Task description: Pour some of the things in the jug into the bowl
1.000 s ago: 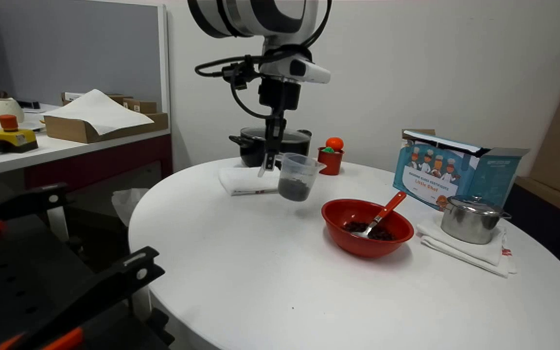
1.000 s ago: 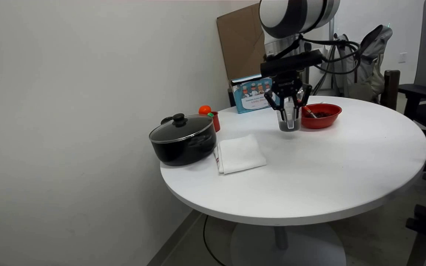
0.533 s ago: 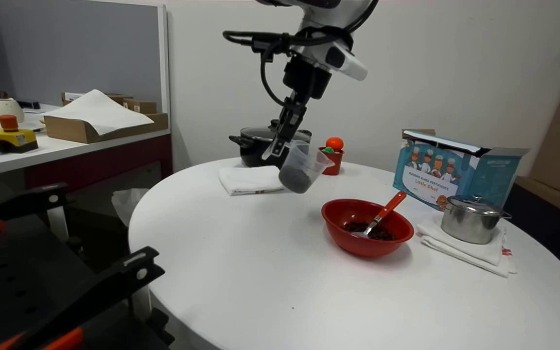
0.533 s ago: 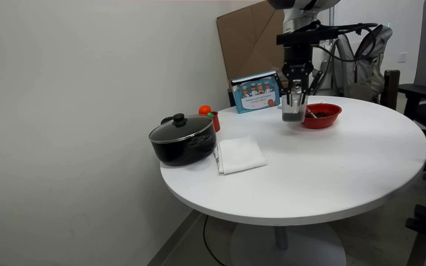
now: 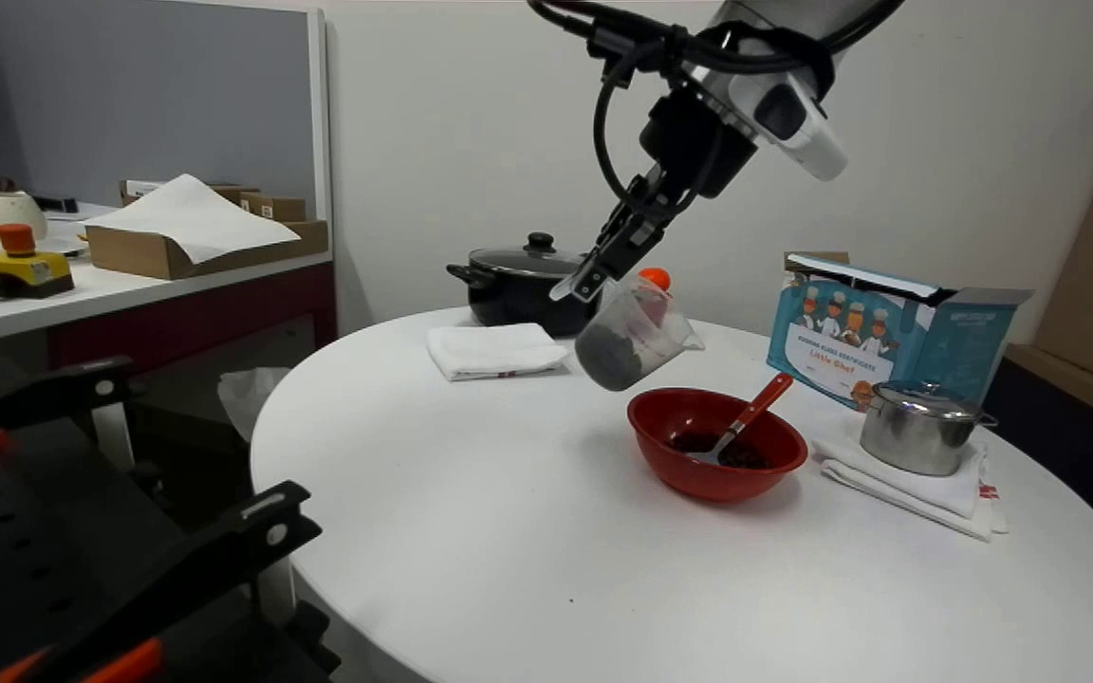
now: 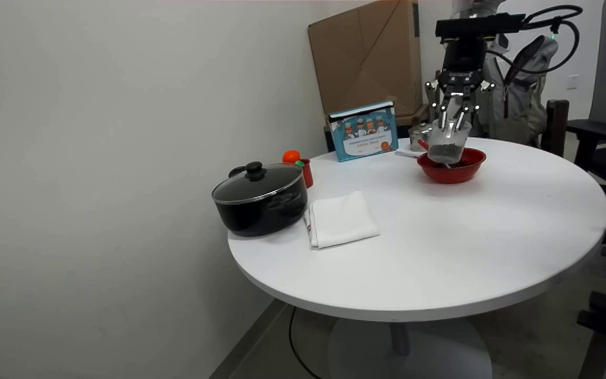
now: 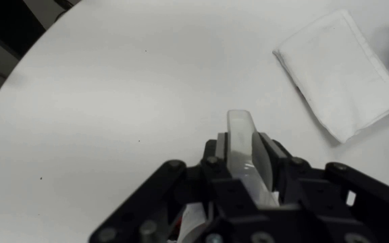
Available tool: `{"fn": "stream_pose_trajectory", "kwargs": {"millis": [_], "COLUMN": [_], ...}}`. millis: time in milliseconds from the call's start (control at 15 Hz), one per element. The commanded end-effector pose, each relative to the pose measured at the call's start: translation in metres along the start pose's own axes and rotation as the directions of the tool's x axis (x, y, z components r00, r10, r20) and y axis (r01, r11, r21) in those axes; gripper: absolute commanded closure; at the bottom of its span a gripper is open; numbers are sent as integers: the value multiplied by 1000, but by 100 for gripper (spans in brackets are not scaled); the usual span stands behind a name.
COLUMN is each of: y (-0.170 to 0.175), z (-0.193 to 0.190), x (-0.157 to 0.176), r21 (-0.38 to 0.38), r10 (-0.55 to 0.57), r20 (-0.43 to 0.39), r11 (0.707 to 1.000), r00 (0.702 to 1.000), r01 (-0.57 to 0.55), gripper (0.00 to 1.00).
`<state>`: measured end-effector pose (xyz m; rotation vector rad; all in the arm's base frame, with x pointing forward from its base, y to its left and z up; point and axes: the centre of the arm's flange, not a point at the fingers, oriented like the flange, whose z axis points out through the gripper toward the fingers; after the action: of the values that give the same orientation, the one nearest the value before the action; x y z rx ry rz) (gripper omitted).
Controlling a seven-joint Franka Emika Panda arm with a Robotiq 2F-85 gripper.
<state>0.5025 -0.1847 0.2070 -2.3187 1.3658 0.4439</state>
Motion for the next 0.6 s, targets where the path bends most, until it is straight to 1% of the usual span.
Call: {"fn": "stream_pose_trajectory", "kwargs": {"millis": [0, 133, 267, 533], "y": [13, 27, 42, 65], "z": [-21, -32, -38, -39], "x": [25, 38, 50, 66], "r21": [109, 187, 269, 375], "r10": [-13, -4, 4, 10], "r20": [94, 133, 168, 221], "r11": [994, 982, 962, 922], "r00": [995, 991, 986, 975], "r01": [3, -21, -50, -95], "gripper": [94, 94, 94, 94]}}
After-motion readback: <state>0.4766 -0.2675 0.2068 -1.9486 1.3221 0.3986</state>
